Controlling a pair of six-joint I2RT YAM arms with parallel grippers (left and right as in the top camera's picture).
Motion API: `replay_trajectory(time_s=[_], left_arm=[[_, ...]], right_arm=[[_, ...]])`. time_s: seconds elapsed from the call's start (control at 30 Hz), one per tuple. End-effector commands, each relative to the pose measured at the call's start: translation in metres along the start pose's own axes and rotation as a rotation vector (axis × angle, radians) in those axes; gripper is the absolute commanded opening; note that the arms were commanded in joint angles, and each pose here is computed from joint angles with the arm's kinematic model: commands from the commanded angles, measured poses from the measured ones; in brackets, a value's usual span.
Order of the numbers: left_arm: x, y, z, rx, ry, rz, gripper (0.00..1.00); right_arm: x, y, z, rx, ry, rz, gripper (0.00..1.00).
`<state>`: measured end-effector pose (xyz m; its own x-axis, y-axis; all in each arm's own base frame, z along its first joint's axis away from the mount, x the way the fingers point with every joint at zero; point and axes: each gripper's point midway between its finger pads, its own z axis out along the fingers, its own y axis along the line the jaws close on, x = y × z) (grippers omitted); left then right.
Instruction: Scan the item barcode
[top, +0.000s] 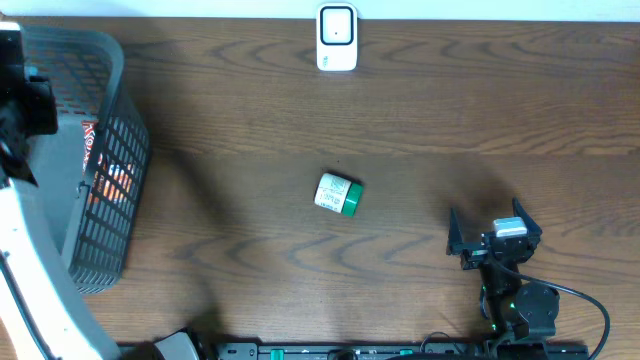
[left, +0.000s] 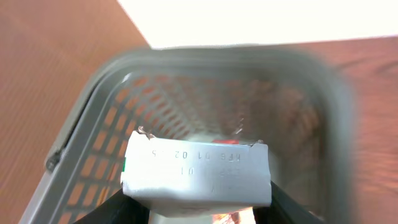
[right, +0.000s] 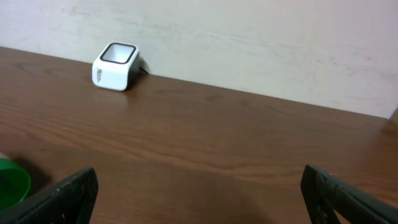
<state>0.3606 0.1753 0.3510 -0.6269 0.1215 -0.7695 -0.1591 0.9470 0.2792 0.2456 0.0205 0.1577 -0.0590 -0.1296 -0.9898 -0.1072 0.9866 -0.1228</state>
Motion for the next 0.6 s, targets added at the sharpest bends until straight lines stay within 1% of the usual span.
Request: replay_trajectory(time_s=[0.0,0.13,0.23,0.4,0.47,0.5,0.57], left_arm=[[-0.034,-0.052,-0.042,0.213,-0.172,-0.009,0.51],[-0.053,-0.103,-0.073,0.395,-0.273,0.055,0.51],[-0.058,-0.143,-0.085,0.527,-0.288,0.087,0.51],[-0.044,-0.202,-0.092,0.688,-0.211,0.15,0.51],[-0.034,-0.227,-0.091,0.754,-0.162,0.181,0.51],[-0.026,-0.244,-0.088,0.798,-0.114,0.2,0.51],[-0.014,-0.264,-0.081,0.847,-0.048,0.222,0.51]], right_arm=[[0.0,0.003,0.0,-0.012,-0.001,0.013,0.99],[0.0,0.003,0.0,-0.012,-0.001,0.014,0.99],[0.0,0.003,0.0,-0.012,-0.001,0.013,0.99],[0.0,0.003,0.0,-0.012,-0.001,0.014,0.99],[0.0,0.003,0.0,-0.012,-0.001,0.014,0.99],[0.0,0.003,0.0,-0.012,-0.001,0.014,0.99],[0.0,0.003,0.0,-0.012,-0.001,0.014,0.99]])
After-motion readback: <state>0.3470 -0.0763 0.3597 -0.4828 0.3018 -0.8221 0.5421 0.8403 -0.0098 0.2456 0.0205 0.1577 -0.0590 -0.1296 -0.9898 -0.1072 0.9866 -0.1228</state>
